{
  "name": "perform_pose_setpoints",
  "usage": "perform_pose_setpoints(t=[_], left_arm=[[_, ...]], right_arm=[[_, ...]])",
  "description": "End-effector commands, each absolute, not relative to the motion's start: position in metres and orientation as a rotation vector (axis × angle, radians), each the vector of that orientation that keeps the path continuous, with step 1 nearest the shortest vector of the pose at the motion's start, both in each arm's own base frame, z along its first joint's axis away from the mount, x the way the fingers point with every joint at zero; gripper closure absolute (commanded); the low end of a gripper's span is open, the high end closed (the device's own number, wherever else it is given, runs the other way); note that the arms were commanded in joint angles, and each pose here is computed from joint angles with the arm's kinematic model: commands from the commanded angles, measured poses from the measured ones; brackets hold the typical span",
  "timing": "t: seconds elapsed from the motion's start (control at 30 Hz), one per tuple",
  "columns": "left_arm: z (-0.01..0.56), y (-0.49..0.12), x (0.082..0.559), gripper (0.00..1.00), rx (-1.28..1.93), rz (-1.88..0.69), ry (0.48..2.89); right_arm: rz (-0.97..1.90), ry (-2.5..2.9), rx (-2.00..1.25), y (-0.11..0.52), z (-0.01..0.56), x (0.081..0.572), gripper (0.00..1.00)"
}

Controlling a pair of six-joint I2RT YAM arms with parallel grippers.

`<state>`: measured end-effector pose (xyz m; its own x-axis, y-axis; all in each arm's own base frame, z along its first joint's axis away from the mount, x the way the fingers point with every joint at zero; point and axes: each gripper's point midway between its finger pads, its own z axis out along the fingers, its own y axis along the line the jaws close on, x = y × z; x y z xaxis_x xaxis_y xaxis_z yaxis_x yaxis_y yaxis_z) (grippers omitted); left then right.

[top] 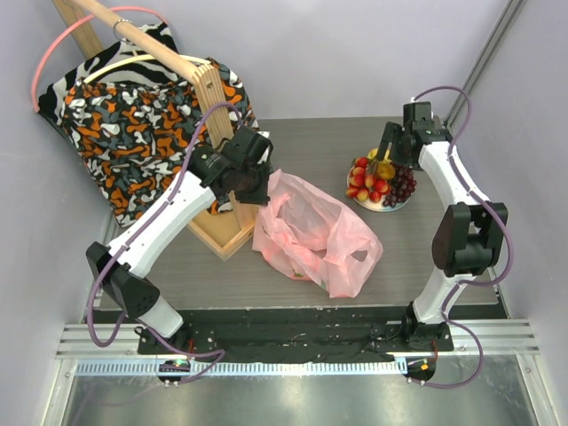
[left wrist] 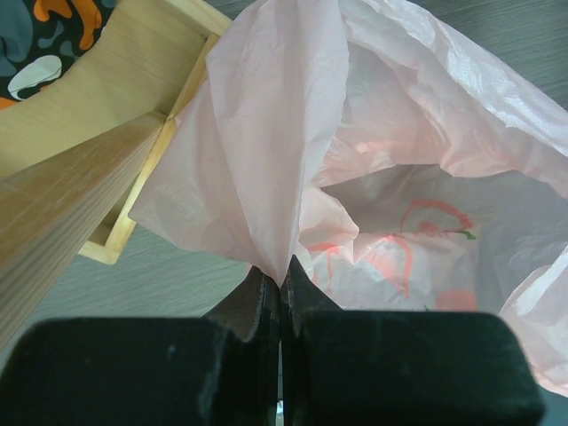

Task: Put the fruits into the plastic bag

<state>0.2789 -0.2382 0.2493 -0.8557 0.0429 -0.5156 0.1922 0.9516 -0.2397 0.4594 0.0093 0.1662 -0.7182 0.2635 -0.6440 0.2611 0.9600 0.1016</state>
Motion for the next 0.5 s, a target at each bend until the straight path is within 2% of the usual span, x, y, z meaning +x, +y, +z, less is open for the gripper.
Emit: perform_pose_setpoints(t=[0.0, 0.47], left_arm=[[0.261, -0.242, 0.298, 1.00, 0.077, -0.436, 2.524], [0.255, -0.248, 0.298, 1.00, 0.082, -0.467, 2.536]], right_arm=[[0.019, 2.320, 0.411, 0.002, 0.188, 0.473, 0.19], [0.036, 2.298, 0.629, -0.001, 0.155, 0.459, 0.24]])
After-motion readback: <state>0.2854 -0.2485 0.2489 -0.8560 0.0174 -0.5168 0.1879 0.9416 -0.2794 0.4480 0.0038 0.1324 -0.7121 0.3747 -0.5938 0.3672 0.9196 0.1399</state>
